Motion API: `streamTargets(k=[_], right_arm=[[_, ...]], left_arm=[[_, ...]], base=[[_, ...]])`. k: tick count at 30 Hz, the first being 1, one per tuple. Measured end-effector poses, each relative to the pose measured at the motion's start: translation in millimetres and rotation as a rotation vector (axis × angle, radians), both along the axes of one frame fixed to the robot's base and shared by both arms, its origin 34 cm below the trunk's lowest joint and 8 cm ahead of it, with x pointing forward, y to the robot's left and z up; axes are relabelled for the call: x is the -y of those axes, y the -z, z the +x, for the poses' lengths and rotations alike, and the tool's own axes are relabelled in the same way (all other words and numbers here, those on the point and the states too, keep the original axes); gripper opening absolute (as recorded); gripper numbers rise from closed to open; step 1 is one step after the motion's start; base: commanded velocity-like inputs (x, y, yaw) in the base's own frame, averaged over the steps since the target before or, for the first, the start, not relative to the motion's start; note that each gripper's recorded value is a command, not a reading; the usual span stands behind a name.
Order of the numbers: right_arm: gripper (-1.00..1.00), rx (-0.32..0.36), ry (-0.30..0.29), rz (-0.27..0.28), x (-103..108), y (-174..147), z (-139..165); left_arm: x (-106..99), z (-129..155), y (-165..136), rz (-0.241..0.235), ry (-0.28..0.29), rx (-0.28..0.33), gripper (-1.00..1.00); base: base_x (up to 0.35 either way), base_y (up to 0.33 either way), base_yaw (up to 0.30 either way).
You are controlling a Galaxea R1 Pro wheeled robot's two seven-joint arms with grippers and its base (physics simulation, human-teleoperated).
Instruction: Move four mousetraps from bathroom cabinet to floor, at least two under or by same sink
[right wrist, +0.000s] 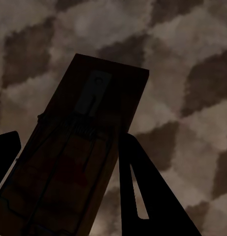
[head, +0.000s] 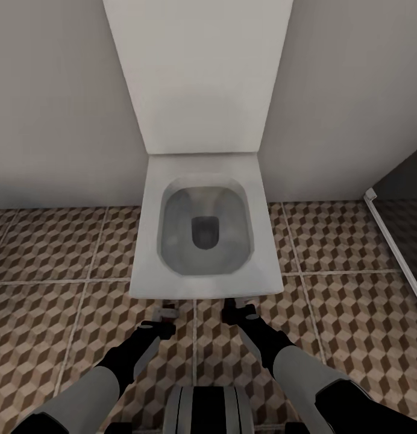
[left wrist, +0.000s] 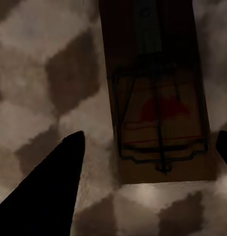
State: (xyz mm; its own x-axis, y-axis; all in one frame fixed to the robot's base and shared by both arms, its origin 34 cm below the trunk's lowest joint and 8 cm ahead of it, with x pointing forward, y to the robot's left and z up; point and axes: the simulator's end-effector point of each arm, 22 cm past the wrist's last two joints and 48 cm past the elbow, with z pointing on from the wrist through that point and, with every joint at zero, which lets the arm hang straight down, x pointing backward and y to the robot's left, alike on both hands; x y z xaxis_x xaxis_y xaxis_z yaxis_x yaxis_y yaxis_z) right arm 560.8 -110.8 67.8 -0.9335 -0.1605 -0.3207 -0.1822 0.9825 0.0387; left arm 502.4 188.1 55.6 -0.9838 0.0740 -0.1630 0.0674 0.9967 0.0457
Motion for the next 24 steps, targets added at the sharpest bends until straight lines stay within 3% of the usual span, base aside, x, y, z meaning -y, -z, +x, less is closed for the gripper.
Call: streamTargets(k=[19,20,24], right_arm=[[-1.00,0.000,0.000,0.000,0.0,0.1,-0.3],[1.00,-0.001,0.000,0.000,0.0,0.1,-0.4],[1.00,0.000,0.000,0.000,-0.1,0.1,-0.3]], left_arm=[[0.0,0.7,-0.4,0.001,0.000,0.000,1.00],[0.0,0.7,-0.4,0.001,0.000,0.000,1.00],[0.0,0.7,-0.4,0.001,0.000,0.000,1.00]], base=[[0.000,0.000,0.000],[0.000,0.000,0.000],[0.000,0.000,0.000]])
